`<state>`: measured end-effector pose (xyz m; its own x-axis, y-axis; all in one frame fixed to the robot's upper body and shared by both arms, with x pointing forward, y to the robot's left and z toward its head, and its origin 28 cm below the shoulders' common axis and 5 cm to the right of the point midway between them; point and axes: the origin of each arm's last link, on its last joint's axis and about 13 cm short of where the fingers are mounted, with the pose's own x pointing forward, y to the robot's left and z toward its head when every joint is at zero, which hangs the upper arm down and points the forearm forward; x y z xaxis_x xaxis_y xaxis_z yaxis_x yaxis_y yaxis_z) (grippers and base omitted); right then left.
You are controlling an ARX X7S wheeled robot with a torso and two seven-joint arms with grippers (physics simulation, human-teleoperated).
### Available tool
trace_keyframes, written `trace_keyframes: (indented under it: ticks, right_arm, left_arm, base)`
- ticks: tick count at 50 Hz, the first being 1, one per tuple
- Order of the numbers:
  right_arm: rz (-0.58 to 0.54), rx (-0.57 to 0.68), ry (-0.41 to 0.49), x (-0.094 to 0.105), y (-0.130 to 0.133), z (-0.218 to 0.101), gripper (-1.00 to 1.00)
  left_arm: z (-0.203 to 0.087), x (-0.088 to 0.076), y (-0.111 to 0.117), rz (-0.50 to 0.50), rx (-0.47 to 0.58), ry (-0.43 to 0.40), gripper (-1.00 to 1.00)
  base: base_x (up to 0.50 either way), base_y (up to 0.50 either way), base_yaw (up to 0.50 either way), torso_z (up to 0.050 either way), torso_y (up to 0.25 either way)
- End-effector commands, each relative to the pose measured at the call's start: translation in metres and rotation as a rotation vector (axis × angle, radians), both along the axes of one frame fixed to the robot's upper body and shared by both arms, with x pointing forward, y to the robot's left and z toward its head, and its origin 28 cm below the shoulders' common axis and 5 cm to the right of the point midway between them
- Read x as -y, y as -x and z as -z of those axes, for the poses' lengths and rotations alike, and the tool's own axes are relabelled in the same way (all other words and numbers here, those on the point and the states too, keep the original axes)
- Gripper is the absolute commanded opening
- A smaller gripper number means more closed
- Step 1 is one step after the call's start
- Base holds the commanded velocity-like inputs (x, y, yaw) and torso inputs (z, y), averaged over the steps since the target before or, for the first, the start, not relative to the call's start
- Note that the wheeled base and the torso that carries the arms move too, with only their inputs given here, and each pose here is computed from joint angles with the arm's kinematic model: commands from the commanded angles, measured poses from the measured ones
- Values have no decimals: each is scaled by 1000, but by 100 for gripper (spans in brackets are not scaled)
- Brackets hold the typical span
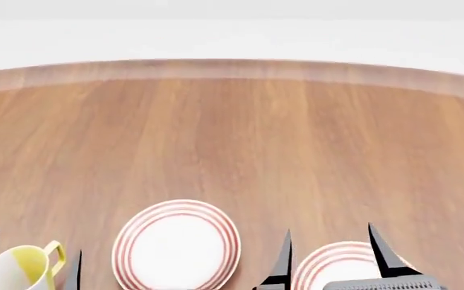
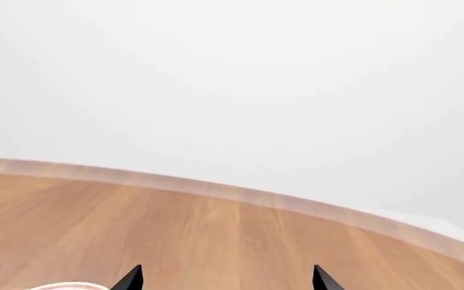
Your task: Put the white mug on the left plate.
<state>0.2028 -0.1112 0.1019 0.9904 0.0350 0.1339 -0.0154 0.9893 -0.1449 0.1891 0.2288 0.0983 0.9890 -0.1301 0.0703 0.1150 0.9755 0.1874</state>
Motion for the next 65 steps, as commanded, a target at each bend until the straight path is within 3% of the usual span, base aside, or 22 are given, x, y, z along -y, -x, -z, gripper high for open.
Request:
trace_keyframes:
  ticks: [1,17,26,37,40,43,58,59,60,65]
  right_arm:
    - [4,3,-4,1,0,0,100]
    - [9,7,-7,1,0,1,100]
    - [8,7,-12,2,0,2,100]
    - [9,9,-10,1,-1,1,100]
    - [7,8,-10,0,-1,1,100]
    - [9,8,-9,0,-1,1,100]
    - [9,-1,-21,0,-1,7,100]
    - [5,-6,-25,-2,-2,3,100]
    - [5,-5,-24,-2,-2,3,100]
    - [8,-5,-22,-1,-2,3,100]
  left_arm:
    - [1,0,0,1,-2,2,100]
    - [4,2,1,21,-2,-16,100]
    - [1,-4,23,92,-2,-37,100]
    - [10,-14,83,205,38,-91,100]
    - [11,-15,103,284,47,-91,100]
    - [19,-16,117,298,12,-126,100]
    - [33,-26,164,307,-14,-124,100]
    - [46,-29,189,434,-64,-227,100]
    - [46,-27,194,447,-79,-214,100]
    - [46,-26,195,454,-82,-217,100]
  base:
    - [332,70,0,0,0]
    - [176,20,0,0,1]
    - [0,0,0,0,0]
    - [0,0,0,0,0]
    - [0,0,0,0,0]
    - [0,0,0,0,0]
    - [0,0,0,0,0]
    - [0,0,0,0,0]
    - [0,0,0,0,0]
    - [0,0,0,0,0]
